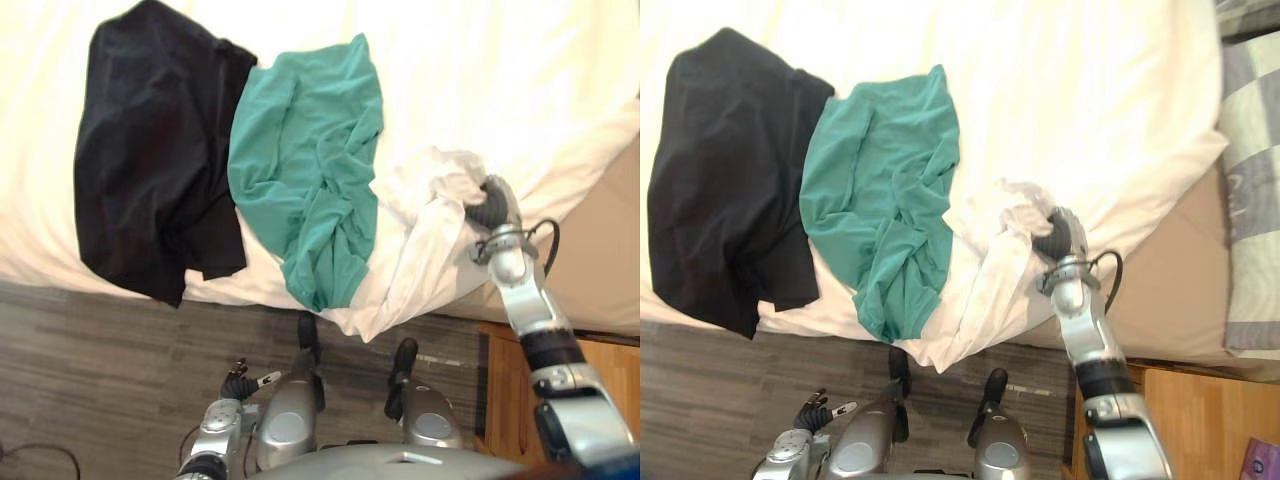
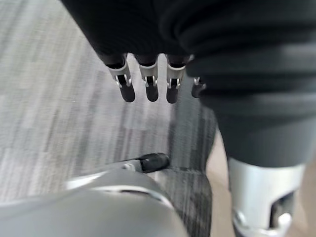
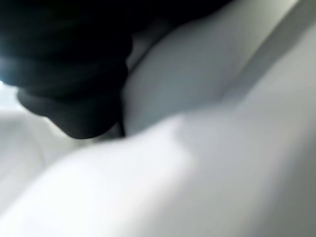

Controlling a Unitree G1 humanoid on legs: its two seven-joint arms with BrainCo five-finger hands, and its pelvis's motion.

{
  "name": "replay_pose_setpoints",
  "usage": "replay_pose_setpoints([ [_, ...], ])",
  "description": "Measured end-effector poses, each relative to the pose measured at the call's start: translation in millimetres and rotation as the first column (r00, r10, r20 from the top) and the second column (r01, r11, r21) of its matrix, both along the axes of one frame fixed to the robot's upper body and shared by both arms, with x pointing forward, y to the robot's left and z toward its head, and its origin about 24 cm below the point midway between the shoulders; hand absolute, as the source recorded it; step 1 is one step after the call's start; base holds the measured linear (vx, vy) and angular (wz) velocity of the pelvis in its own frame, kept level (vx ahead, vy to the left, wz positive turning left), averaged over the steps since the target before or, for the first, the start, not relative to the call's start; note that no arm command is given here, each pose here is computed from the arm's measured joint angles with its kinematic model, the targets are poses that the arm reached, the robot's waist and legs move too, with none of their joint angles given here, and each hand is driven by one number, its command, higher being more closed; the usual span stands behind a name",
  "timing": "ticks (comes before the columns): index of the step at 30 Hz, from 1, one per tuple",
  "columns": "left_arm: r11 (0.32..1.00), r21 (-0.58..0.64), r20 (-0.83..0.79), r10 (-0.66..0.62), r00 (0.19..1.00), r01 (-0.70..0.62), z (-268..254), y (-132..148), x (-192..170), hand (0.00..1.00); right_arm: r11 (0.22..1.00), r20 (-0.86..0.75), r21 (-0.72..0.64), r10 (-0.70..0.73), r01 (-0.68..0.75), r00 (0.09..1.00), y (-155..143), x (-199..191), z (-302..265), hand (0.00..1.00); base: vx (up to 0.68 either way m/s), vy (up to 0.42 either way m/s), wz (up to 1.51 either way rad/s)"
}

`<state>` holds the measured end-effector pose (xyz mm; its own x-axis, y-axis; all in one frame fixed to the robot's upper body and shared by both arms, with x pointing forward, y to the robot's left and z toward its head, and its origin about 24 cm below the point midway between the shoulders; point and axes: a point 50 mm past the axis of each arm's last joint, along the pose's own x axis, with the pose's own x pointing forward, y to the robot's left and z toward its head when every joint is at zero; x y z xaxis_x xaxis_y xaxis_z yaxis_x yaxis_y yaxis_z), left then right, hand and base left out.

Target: Tidy the bed and pick cloth on bed and put in laundry

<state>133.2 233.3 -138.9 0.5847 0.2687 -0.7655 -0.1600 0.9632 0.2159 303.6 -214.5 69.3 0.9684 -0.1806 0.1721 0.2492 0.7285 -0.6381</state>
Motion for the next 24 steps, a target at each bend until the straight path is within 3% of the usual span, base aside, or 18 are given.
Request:
replay_pose_setpoints([
  [9,1.000,-0.004,-0.069,0.030,0.997,-0.031,-8,-2,-19,0.00,0.972,-0.165,0.143,-0.161,0.185,0.973,-23,-52,-57,1.00,0.02,0.004,-0.29],
  [10,0.999,-0.007,-0.073,0.031,0.997,-0.032,-8,-2,-20,0.00,0.967,-0.177,0.151,-0.177,0.205,0.968,-28,-57,-60,0.00,0.04,-0.001,-0.15],
  [17,0.999,-0.016,-0.104,0.043,0.994,-0.045,-12,-6,-27,0.00,0.915,-0.295,0.206,-0.281,0.348,0.913,-43,-77,-93,0.00,0.05,-0.015,-0.11],
  [24,0.997,-0.021,-0.106,0.067,0.992,-0.069,-13,-7,-29,0.00,0.799,-0.362,0.311,-0.402,0.516,0.841,-69,-91,-110,0.00,0.03,-0.018,-0.03],
])
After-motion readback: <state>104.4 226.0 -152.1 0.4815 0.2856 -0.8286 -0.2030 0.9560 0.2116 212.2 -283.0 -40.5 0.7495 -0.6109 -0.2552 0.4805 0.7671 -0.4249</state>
